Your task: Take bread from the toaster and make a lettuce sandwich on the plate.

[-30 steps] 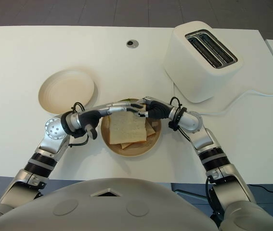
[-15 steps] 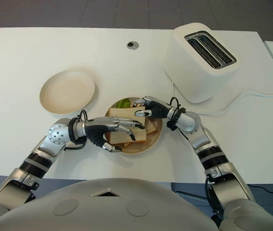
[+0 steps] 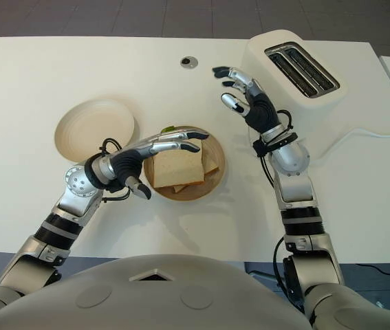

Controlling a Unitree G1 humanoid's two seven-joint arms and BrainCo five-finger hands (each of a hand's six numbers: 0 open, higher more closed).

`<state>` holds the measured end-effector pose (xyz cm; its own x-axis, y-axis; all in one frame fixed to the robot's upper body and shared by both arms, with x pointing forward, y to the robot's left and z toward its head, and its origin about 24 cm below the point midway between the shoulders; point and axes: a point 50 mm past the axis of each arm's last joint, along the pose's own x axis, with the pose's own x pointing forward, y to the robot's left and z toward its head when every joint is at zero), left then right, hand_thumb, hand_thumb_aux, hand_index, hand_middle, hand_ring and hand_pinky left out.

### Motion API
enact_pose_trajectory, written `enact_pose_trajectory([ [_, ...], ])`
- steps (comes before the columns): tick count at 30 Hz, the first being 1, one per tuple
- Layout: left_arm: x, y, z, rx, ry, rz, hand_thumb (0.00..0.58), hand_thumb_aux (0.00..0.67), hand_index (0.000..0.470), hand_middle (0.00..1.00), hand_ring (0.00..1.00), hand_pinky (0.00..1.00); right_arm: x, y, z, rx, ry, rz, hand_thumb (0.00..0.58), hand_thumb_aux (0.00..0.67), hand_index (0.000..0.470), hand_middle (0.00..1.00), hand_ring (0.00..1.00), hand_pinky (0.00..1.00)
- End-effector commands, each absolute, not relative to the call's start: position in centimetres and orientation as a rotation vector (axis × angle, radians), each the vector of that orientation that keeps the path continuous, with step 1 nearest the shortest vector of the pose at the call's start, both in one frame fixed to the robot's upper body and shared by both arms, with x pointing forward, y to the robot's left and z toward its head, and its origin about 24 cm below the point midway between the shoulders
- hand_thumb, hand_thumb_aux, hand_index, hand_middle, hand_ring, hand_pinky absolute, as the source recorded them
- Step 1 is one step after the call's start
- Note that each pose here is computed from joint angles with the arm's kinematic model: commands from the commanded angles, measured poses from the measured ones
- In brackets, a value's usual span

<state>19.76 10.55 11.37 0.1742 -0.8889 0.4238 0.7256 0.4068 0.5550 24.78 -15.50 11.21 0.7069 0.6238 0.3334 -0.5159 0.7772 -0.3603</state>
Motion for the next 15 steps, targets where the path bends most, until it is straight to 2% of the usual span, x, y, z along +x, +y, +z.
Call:
enact_pose_trajectory([
  [1, 17.4, 10.9, 11.4, 0.109, -0.740, -1.350, 0.580, 0.670, 0.470, 1.00, 1.00, 1.00, 20.8, -14.6, 10.5, -0.161, -0.395, 1.016, 0.580, 0.670, 0.470, 1.00, 1.00, 1.00],
  [3, 16.0, 11.4, 10.6, 0.114, -0.677, -1.494, 0.580, 0.670, 0.470, 1.00, 1.00, 1.00, 18.3, -14.6, 8.7, -0.195, -0.281, 1.243, 0.580, 0.670, 0.470, 1.00, 1.00, 1.00],
  [5, 15.5, 11.9, 8.1, 0.253, -0.543, -1.608, 0.580, 0.670, 0.470, 1.00, 1.00, 1.00, 16.6, -15.0, 6.6, -0.269, -0.148, 1.386, 0.580, 0.670, 0.470, 1.00, 1.00, 1.00],
  [11, 16.4, 12.4, 3.1, 0.469, -0.273, -1.680, 0.580, 0.670, 0.470, 1.00, 1.00, 1.00, 15.3, -15.7, 2.7, -0.418, 0.090, 1.515, 0.580, 0.670, 0.470, 1.00, 1.00, 1.00],
  [15, 16.2, 11.9, 2.2, 0.506, -0.240, -1.701, 0.580, 0.670, 0.470, 1.00, 1.00, 1.00, 15.5, -15.6, 1.6, -0.476, 0.147, 1.517, 0.580, 0.670, 0.470, 1.00, 1.00, 1.00],
])
